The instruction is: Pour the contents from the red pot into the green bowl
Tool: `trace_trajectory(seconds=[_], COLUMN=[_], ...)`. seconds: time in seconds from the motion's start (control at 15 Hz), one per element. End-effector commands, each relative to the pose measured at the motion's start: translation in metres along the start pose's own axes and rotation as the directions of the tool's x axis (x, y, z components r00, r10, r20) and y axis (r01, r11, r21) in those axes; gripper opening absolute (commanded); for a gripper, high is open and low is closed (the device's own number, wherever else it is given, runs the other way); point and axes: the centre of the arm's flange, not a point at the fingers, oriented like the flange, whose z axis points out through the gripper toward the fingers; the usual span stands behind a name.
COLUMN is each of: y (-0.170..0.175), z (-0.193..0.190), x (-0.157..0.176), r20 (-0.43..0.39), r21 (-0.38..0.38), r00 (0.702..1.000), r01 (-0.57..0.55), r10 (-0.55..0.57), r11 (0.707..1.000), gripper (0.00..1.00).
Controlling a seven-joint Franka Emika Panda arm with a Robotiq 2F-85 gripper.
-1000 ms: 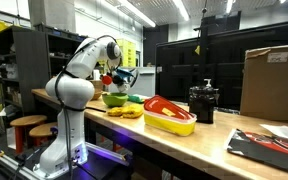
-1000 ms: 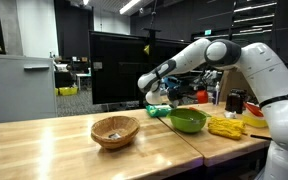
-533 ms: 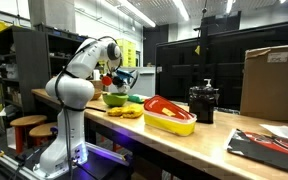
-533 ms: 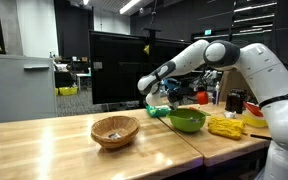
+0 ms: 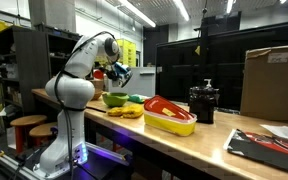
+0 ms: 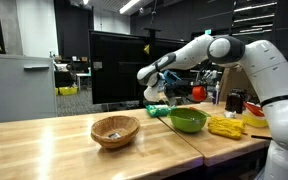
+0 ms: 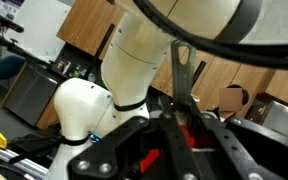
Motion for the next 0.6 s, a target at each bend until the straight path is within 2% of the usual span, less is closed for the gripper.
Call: trace_trajectory(seconds=[0.0,0.07,0.13,0.2,0.27,0.33,0.53], y=[-0.045,-0.054,-0.057,-0.060,-0.062,-0.060,-0.064], z=[0.027,0.031,0.032,0.034,0.036,0.037,0.040], x=[-0.028,-0.036,-0.036,-0.042,-0.048,-0.048,-0.049], r20=[-0.116,-0.146,-0.182,-0.217,-0.150,-0.164,-0.173], r21=[0.015,0.013,0.093,0.108,-0.030,-0.033,-0.102], r00=[0.978,0.963,0.980,0.974,0.988,0.986,0.975], r01=[0.176,0.232,0.098,0.096,0.016,-0.027,-0.162], r10=[-0.174,-0.227,-0.080,-0.071,-0.020,0.022,0.143], r11=[0.984,0.973,0.991,0.990,0.999,0.999,0.982], gripper=[0.04,0.04,0.04,0.04,0.04,0.04,0.04])
